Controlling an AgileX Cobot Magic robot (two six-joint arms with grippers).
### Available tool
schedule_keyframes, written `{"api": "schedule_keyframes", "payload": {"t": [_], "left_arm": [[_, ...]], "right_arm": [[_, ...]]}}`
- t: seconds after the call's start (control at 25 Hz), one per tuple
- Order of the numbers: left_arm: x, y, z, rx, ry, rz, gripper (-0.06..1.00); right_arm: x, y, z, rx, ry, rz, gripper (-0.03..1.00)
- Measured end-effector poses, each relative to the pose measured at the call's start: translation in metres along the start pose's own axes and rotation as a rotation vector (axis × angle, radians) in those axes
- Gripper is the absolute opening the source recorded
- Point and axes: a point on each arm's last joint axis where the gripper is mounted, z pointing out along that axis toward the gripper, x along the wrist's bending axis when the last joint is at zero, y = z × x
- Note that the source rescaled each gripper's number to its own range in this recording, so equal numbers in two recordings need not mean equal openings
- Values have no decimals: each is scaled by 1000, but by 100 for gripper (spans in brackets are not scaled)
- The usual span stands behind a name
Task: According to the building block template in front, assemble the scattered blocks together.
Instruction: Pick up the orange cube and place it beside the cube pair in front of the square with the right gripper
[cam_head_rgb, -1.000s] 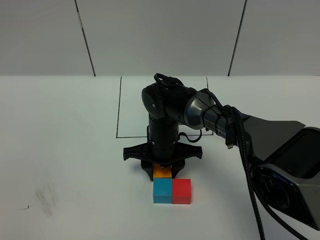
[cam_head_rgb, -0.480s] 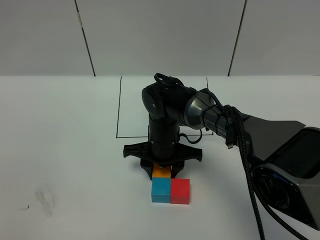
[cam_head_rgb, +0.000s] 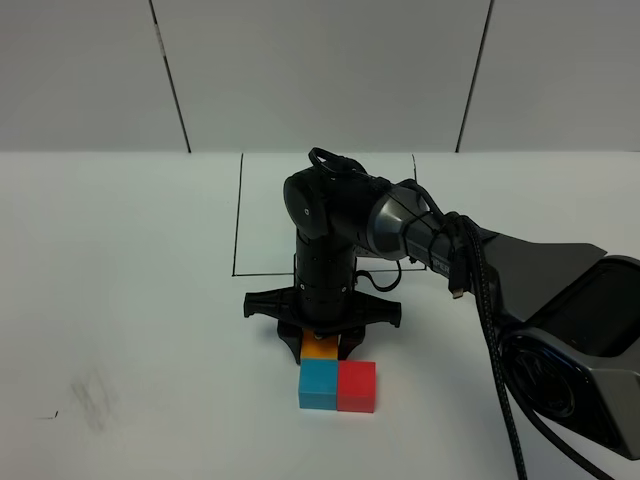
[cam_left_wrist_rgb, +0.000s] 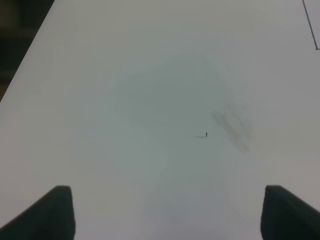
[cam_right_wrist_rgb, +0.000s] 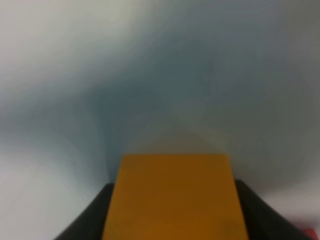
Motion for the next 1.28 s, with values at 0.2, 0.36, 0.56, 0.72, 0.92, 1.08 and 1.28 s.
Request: {"api": "schedule_keyframes", "payload": {"t": [0.2, 0.36, 0.56, 0.72, 0.92, 1.08, 1.28], "left_arm": [[0, 0, 0, 0, 0, 0, 72], [0, 0, 0, 0, 0, 0, 72], [0, 0, 0, 0, 0, 0, 72], [0, 0, 0, 0, 0, 0, 72], [0, 0, 0, 0, 0, 0, 72], [0, 0, 0, 0, 0, 0, 72], [0, 0, 0, 0, 0, 0, 72]], "right_arm": [[0, 0, 0, 5, -1, -33, 1], [0, 0, 0, 7, 0, -89, 1], [0, -1, 0, 11, 0, -102, 1], [0, -1, 0, 9, -3, -110, 1], [-1, 0, 0, 5, -9, -119, 1], [0, 0, 1, 4, -11, -125, 1], [0, 0, 0, 4, -11, -127, 1]]}}
